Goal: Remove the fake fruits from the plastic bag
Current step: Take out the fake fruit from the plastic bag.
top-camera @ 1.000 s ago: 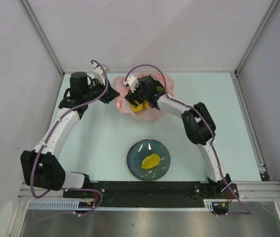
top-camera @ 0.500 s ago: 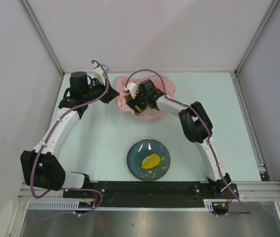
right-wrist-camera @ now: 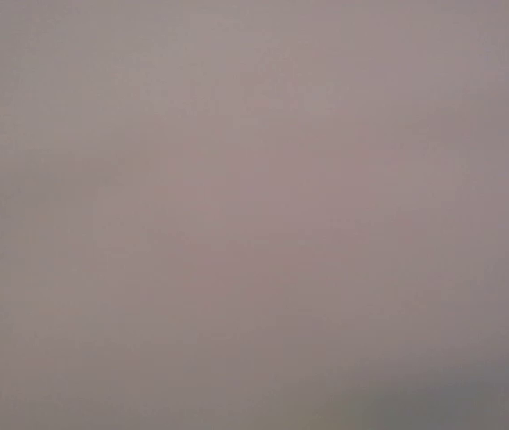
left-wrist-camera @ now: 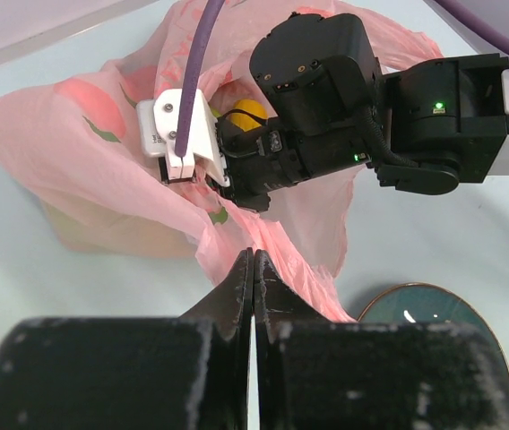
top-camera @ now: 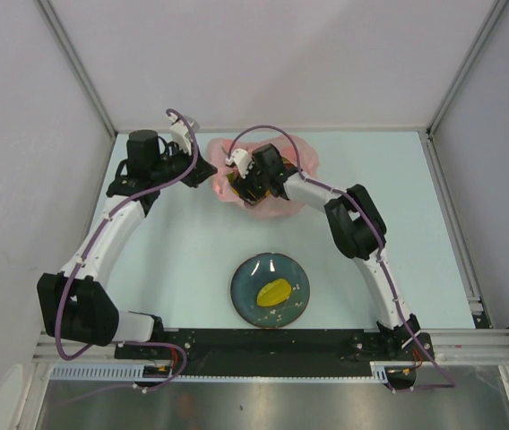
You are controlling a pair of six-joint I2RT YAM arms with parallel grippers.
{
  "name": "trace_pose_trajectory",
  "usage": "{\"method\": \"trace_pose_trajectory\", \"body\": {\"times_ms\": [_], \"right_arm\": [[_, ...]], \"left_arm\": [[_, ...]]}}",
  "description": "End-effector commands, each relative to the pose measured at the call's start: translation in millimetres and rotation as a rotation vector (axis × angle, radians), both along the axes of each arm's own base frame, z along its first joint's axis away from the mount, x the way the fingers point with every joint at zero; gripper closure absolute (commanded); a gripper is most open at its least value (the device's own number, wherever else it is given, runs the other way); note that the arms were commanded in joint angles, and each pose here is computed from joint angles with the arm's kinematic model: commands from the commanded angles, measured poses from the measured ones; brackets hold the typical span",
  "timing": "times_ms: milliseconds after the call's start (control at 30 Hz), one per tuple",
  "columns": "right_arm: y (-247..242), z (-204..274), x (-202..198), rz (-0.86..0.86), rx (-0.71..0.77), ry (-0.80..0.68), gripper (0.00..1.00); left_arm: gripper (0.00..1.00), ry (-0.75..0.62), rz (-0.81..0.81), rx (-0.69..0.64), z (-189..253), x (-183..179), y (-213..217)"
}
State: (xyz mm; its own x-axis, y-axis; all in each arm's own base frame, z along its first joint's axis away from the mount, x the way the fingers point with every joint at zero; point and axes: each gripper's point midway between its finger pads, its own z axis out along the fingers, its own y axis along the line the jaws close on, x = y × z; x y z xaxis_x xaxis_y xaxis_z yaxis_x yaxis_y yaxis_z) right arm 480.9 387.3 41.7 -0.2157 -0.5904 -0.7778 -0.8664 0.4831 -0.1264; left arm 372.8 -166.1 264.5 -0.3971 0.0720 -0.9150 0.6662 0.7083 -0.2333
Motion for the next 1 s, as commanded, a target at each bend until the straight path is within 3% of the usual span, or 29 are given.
{"method": "trace_pose_trajectory", "body": {"times_ms": [0,167,433,733,967], "right_arm": [[1,45,12,-0.046,0.036,-0.1,0.38],[2,73,3,-0.051,0.064,-0.121,0.5],[-15,151,-27,-0.08,0.148,-0.168,0.53],[-64,191,-97,-0.102,0.195,-0.101,0.55],[-95,181,-164,-0.03,0.181,0.007,0.58]], "left_arm": [[1.0,-0.049,-0.015,-0.016,12,-1,-3],[1.0,-0.043,-0.017,-0.038,13,0,-5],[1.0,-0.037,-0.015,-0.065,12,-1,-7],[1.0,-0.029,-0.011,-0.089,11,-3,-9],[1.0,-0.023,-0.009,-0.097,11,-2,-9]]}}
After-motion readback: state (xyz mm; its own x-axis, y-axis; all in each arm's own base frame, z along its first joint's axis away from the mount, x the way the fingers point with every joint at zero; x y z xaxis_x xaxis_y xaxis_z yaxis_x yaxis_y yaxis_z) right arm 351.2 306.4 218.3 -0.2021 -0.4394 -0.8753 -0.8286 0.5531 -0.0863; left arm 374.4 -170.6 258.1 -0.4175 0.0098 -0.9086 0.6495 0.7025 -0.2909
